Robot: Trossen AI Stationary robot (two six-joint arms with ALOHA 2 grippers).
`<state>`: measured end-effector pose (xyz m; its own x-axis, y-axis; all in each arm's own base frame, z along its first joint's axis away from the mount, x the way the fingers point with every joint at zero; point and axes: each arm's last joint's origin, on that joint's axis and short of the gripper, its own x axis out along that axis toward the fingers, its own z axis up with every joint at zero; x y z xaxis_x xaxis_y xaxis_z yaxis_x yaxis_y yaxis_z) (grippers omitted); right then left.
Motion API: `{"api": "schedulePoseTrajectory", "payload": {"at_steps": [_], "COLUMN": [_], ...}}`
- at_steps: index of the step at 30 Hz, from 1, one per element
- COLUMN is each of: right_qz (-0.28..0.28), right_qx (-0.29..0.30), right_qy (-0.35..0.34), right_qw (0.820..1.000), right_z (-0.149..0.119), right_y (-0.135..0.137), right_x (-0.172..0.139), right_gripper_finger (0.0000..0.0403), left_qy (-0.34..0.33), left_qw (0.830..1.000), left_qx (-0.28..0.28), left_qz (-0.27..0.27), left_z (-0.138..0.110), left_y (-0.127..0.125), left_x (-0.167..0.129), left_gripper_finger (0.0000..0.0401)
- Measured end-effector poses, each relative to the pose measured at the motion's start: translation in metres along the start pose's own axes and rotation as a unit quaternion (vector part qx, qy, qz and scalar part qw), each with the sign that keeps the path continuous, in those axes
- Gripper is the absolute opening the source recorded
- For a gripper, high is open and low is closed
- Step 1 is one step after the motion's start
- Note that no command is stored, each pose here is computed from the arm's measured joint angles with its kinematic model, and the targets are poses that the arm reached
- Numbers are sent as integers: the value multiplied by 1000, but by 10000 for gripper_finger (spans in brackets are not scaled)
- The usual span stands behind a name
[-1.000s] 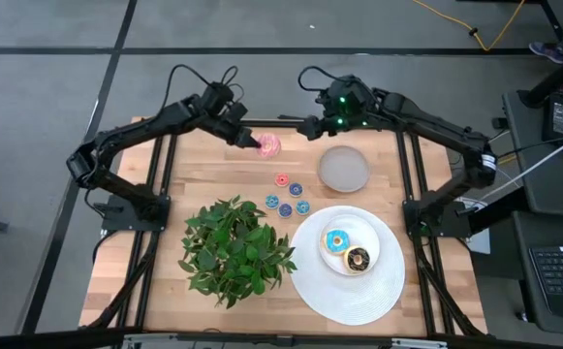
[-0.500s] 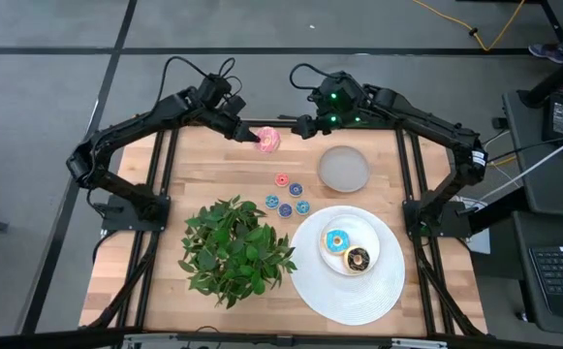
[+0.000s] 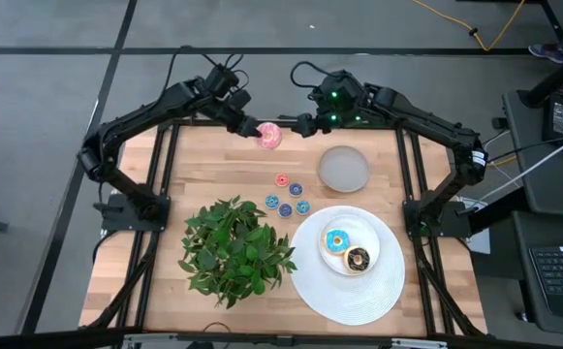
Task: Pick & Place donuts
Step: Put the large pink donut onto the white plate
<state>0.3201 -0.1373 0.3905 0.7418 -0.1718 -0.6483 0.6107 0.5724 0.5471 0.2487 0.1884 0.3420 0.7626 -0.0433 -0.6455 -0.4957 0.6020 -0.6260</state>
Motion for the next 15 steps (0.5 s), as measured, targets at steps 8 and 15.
{"api": "schedulePoseTrajectory", "payload": {"at_steps": [8,15], "right_qz": [8,12], "right_qx": [19,21], "right_qy": [-11,-22], "right_qw": [1000,999], "right_z": [7,10], "right_y": [-5,-6], "right_x": [-1,-2], "right_gripper_finger": [303,303], "left_qy": [-5,-6], "left_qw": [1000,999], "left_qx": [20,34], "left_qz": [-7,-16], "left_z": [22,34], "left_y": [-11,-22], "left_x": [7,13], "left_gripper_finger": [15,15]}}
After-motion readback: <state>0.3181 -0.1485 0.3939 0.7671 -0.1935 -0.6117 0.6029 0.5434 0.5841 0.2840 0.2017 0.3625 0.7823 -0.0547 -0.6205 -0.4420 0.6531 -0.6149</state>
